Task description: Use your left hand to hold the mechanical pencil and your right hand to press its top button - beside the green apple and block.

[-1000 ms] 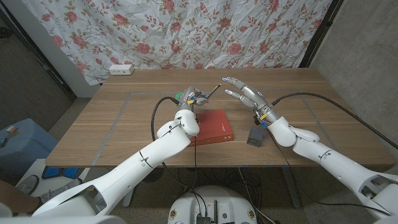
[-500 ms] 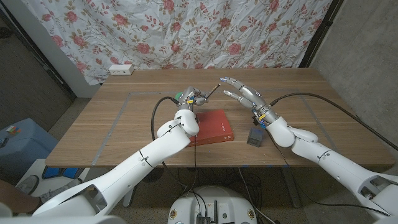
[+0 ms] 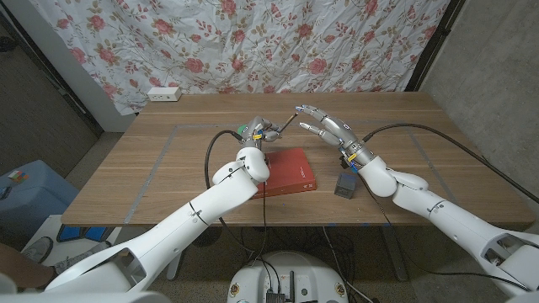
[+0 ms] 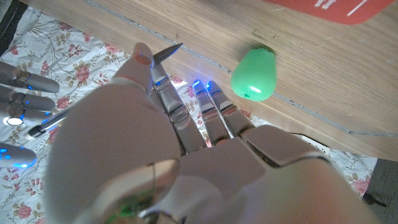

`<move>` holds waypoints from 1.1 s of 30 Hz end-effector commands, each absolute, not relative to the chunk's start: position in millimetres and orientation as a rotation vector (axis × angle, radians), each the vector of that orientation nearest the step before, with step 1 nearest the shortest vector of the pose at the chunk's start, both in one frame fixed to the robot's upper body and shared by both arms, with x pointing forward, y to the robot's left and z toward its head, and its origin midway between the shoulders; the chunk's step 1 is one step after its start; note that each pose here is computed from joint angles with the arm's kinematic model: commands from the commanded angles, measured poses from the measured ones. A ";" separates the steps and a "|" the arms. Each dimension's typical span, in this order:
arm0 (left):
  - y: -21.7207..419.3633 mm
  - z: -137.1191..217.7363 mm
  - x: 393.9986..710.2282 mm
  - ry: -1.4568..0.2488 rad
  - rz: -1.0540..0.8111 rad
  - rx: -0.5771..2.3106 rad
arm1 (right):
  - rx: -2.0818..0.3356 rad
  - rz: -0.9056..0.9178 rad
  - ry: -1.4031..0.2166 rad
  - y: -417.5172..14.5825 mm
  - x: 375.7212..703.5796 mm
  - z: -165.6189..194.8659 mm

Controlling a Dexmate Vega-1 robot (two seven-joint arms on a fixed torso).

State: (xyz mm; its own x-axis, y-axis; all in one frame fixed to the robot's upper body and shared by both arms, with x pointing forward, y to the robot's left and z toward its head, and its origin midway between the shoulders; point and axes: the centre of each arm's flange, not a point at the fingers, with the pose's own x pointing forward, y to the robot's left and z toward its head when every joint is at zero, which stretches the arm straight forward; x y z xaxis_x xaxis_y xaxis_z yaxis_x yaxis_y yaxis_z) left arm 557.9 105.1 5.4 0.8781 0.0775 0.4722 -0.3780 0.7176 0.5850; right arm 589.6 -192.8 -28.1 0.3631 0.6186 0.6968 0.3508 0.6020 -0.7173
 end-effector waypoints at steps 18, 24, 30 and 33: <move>103.6 2.6 554.0 -0.444 0.269 0.727 | -0.969 0.231 -1.224 -192.6 590.7 -32.6; 104.0 2.9 554.4 -0.446 0.266 0.728 | -0.969 0.238 -1.222 -191.3 590.2 -33.4; 104.3 3.4 554.7 -0.445 0.268 0.728 | -0.963 0.251 -1.216 -189.2 591.2 -35.1; 104.3 3.6 554.8 -0.447 0.266 0.728 | -0.955 0.254 -1.215 -187.7 591.9 -35.9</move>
